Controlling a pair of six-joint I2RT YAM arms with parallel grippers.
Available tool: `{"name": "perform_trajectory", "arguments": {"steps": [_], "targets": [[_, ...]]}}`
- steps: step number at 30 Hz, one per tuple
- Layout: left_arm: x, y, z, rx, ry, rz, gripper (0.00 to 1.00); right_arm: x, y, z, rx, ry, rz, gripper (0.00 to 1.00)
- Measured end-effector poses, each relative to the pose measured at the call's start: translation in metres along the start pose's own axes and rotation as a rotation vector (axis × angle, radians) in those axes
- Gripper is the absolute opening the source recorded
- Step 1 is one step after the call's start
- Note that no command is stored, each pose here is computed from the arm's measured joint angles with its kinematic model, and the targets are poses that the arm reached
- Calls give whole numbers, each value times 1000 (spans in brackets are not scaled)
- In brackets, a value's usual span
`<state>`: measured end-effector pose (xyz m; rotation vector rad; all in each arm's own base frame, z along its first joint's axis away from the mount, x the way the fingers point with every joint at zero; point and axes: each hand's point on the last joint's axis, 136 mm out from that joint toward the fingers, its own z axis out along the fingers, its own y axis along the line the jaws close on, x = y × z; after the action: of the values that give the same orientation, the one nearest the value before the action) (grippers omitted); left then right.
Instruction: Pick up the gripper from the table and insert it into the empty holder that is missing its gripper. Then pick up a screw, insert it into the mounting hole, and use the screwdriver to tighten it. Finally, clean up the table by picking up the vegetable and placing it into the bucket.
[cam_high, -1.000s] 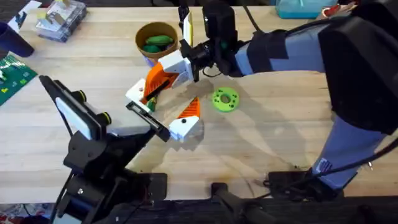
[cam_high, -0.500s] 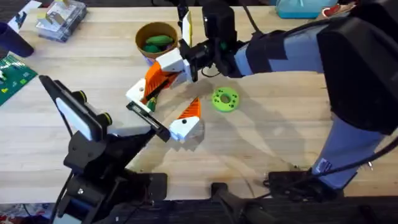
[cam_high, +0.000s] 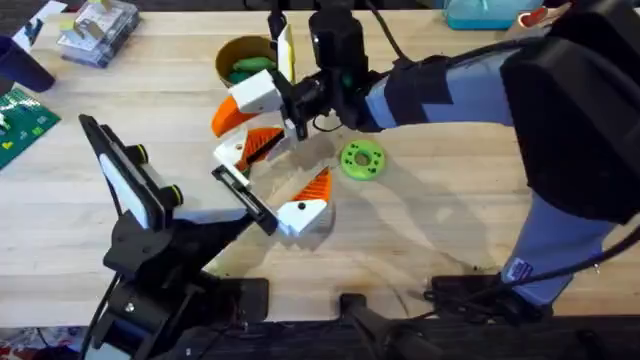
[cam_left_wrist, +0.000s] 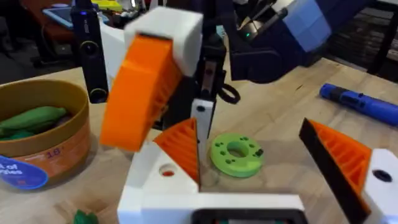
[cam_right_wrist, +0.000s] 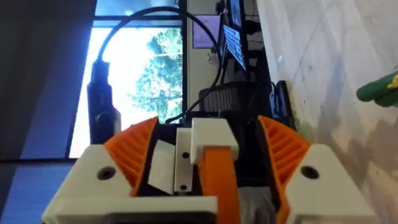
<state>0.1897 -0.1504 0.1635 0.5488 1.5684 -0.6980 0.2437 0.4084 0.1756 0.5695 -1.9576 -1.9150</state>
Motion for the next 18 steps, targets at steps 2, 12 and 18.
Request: {"name": "perform_trajectory", "arguments": {"steps": [2, 12, 18], "targets": [[0, 0, 0, 2, 0, 0, 990, -1, 0, -2, 0, -5, 0, 973], [0, -1, 0, 5, 0, 0, 990, -19, -2, -39, 3, -92, 3, 993], [0, -1, 0, 5, 0, 0, 990, -39, -6, -81, 15, -212, 18, 994]]}}
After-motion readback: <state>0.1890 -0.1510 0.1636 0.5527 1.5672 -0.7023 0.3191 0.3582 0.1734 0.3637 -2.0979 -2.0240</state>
